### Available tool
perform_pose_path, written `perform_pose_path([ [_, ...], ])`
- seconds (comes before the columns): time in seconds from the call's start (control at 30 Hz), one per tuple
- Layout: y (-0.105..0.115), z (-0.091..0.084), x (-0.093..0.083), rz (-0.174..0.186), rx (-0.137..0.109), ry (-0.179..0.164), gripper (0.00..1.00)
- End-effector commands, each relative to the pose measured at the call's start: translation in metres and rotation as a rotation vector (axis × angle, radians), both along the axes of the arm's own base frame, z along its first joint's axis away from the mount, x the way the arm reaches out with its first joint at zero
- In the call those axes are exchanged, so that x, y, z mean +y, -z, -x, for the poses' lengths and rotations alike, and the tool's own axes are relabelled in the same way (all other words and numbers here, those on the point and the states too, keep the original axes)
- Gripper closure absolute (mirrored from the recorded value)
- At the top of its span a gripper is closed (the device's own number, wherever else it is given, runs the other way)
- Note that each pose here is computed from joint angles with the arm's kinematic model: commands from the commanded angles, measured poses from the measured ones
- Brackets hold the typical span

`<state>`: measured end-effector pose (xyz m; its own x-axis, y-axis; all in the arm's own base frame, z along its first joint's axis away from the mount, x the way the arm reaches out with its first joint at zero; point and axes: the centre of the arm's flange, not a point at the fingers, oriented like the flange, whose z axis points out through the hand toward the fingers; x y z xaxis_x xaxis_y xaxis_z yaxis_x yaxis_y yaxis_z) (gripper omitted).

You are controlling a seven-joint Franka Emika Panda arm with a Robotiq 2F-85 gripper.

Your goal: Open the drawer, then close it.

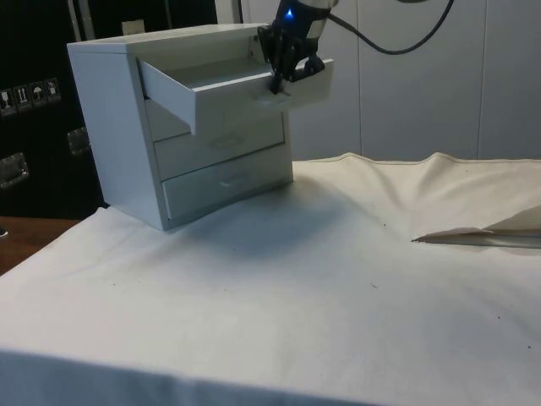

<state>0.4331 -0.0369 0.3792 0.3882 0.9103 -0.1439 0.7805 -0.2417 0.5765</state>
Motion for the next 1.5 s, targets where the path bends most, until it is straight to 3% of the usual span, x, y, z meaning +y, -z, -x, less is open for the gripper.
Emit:
perform_pose_path([
  [0.0, -0.006, -0.003, -0.002, 0.017, -0.014, 0.0, 1.0],
  [0.07, -0.008, -0.004, -0.003, 0.019, -0.017, 0.002, 1.0],
  [0.1, -0.004, -0.002, -0.001, 0.004, -0.006, 0.001, 1.0],
  [0.13, -0.009, -0.004, -0.003, 0.02, -0.019, 0.003, 1.0],
  [0.37, -0.016, -0.008, -0.006, 0.023, -0.031, 0.008, 1.0],
  [0.4, -0.012, -0.007, -0.004, 0.01, -0.021, 0.008, 1.0],
  [0.43, -0.017, -0.009, -0.007, 0.024, -0.033, 0.009, 1.0],
  [0.6, -0.022, -0.012, -0.008, 0.028, -0.043, 0.014, 1.0],
  [0.67, -0.018, -0.011, -0.006, 0.017, -0.032, 0.014, 1.0],
  [0.7, -0.024, -0.013, -0.008, 0.03, -0.045, 0.015, 1.0],
  [0.97, -0.028, -0.02, -0.012, 0.04, -0.059, 0.026, 1.0],
  [1.0, -0.023, -0.016, -0.01, 0.023, -0.041, 0.023, 1.0],
  [1.03, -0.029, -0.02, -0.012, 0.041, -0.06, 0.026, 1.0],
  [1.23, -0.031, -0.024, -0.015, 0.047, -0.066, 0.03, 1.0],
  [1.27, -0.026, -0.021, -0.012, 0.029, -0.047, 0.028, 1.0],
  [1.3, -0.032, -0.025, -0.016, 0.048, -0.068, 0.033, 1.0],
  [1.47, -0.034, -0.028, -0.017, 0.051, -0.071, 0.038, 1.0],
])
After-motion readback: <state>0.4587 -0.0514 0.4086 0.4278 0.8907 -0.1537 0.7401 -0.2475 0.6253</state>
